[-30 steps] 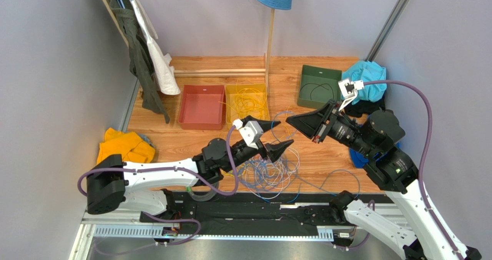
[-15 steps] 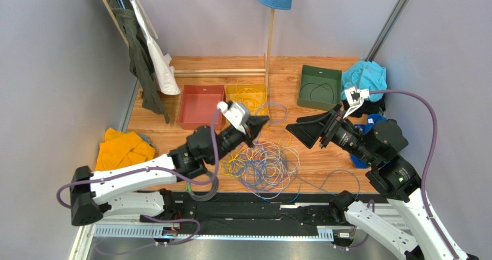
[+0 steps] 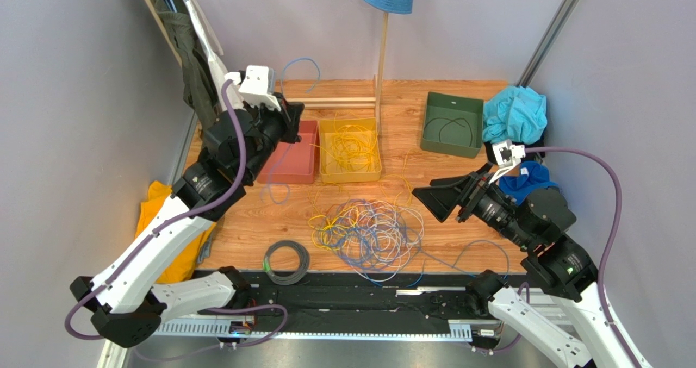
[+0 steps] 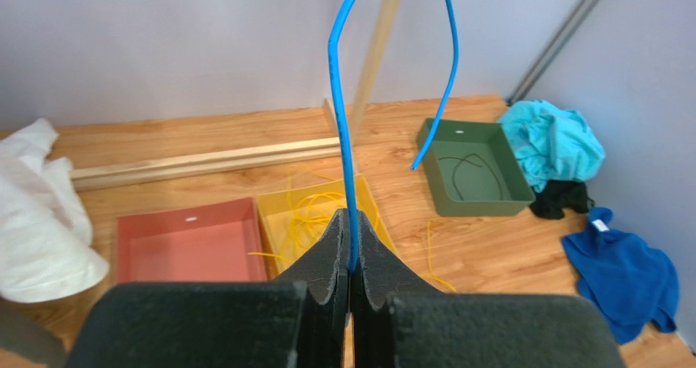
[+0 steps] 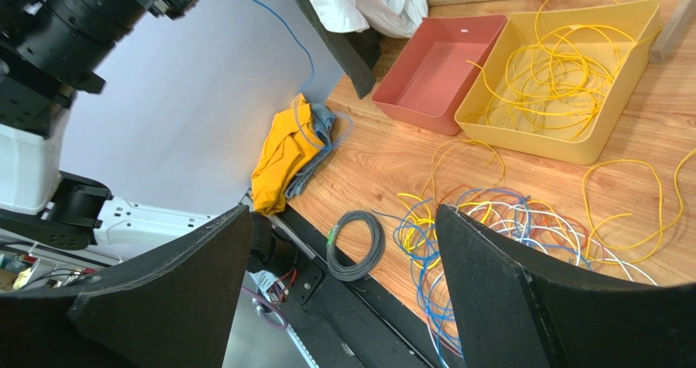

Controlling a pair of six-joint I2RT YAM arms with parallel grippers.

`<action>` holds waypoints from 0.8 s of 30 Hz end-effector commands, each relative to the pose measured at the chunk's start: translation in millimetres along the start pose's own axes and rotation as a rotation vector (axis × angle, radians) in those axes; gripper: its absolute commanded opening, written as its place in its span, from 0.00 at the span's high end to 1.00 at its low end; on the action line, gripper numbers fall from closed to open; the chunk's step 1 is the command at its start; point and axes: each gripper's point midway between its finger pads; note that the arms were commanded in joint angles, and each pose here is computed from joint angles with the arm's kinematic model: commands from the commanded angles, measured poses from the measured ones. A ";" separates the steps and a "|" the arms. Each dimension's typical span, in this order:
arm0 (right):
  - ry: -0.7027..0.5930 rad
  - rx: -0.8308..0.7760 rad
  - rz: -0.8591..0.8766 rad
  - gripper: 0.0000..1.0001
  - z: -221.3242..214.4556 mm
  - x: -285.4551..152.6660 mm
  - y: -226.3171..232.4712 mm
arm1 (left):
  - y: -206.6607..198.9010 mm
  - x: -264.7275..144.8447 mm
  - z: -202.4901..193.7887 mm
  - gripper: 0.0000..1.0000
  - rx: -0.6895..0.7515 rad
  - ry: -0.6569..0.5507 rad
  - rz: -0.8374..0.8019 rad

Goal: Untangle the cables

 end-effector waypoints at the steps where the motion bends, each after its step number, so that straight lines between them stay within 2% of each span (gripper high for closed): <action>1: 0.021 -0.032 -0.022 0.14 -5.5 4.4 -9.5 | 25.3 6.9 -0.7 1.00 0.058 0.058 0.082; 7: 0.037 -0.049 -0.036 0.14 -9.8 9.3 -17.0 | 51.7 33.2 -0.6 1.00 0.082 0.070 0.131; 17: 0.063 -0.032 -0.020 0.16 -16.5 10.1 -16.6 | 92.6 92.2 -34.1 1.00 0.031 0.104 0.162; 24: 0.072 -0.006 -0.049 0.16 -30.7 15.6 -38.2 | 114.7 119.3 -48.5 1.00 0.043 0.117 0.196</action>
Point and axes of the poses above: each gripper's point midway between its finger pads, its own x axis out along the fingers, its own y axis along the line the jaws close on, z = x × y, and after that the axes turned 14 degrees about x, right-handed
